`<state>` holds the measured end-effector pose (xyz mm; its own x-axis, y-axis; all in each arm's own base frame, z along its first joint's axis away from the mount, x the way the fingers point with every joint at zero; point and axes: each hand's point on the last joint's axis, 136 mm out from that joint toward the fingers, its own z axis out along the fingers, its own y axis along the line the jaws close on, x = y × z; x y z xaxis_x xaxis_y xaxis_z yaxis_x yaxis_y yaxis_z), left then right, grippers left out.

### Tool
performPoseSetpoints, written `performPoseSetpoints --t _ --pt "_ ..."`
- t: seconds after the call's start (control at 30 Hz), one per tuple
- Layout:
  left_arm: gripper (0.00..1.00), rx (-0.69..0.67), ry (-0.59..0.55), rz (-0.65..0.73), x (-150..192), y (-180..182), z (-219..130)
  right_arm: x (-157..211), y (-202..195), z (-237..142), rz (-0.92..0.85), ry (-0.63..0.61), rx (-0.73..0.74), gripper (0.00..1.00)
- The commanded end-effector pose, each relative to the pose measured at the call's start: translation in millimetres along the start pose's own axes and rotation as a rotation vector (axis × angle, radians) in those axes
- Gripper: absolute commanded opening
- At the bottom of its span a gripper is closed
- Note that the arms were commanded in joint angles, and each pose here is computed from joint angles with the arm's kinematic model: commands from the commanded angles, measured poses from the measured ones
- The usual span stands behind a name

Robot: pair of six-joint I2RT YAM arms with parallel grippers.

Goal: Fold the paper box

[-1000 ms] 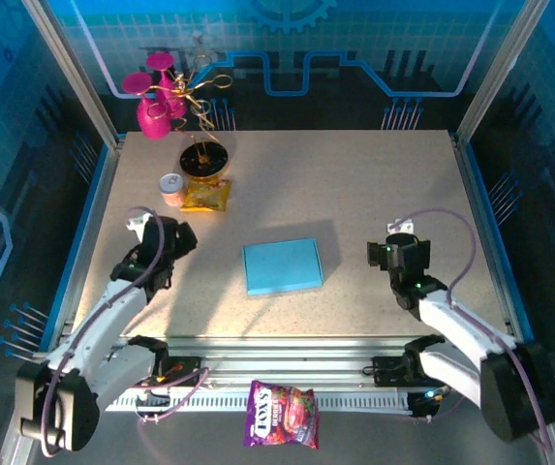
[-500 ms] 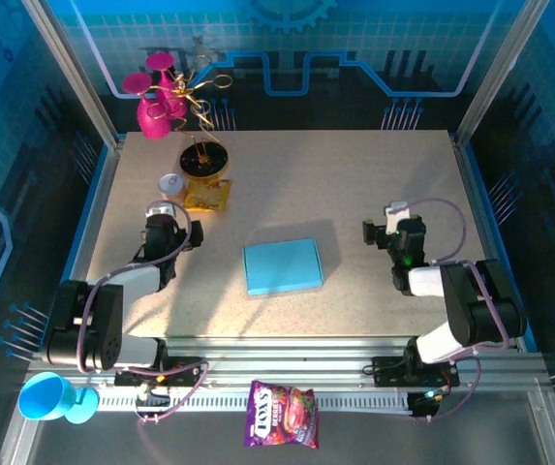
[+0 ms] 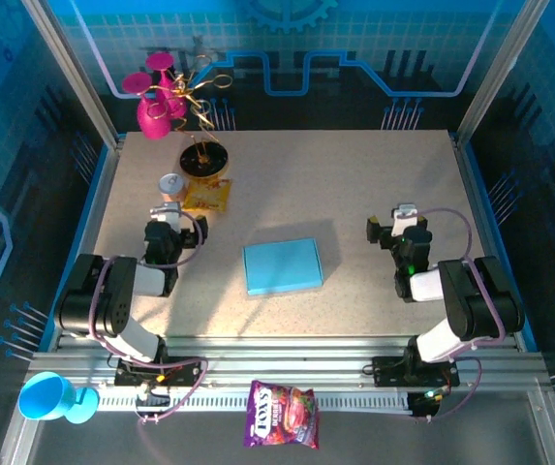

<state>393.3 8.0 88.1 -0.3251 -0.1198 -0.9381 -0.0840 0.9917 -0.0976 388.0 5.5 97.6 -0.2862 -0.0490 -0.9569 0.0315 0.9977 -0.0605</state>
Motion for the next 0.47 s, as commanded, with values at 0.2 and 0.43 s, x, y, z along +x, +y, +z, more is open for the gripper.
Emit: performPoseSetpoints --t 0.2,0.43 --pt "0.99 0.026 -0.008 -0.008 -7.4 -2.3 0.1 -6.2 21.9 4.7 -0.079 0.007 -0.057 1.0" --pt "0.99 0.027 -0.01 -0.007 -8.0 -2.8 0.1 -6.2 24.6 5.4 -0.07 0.012 -0.098 1.0"
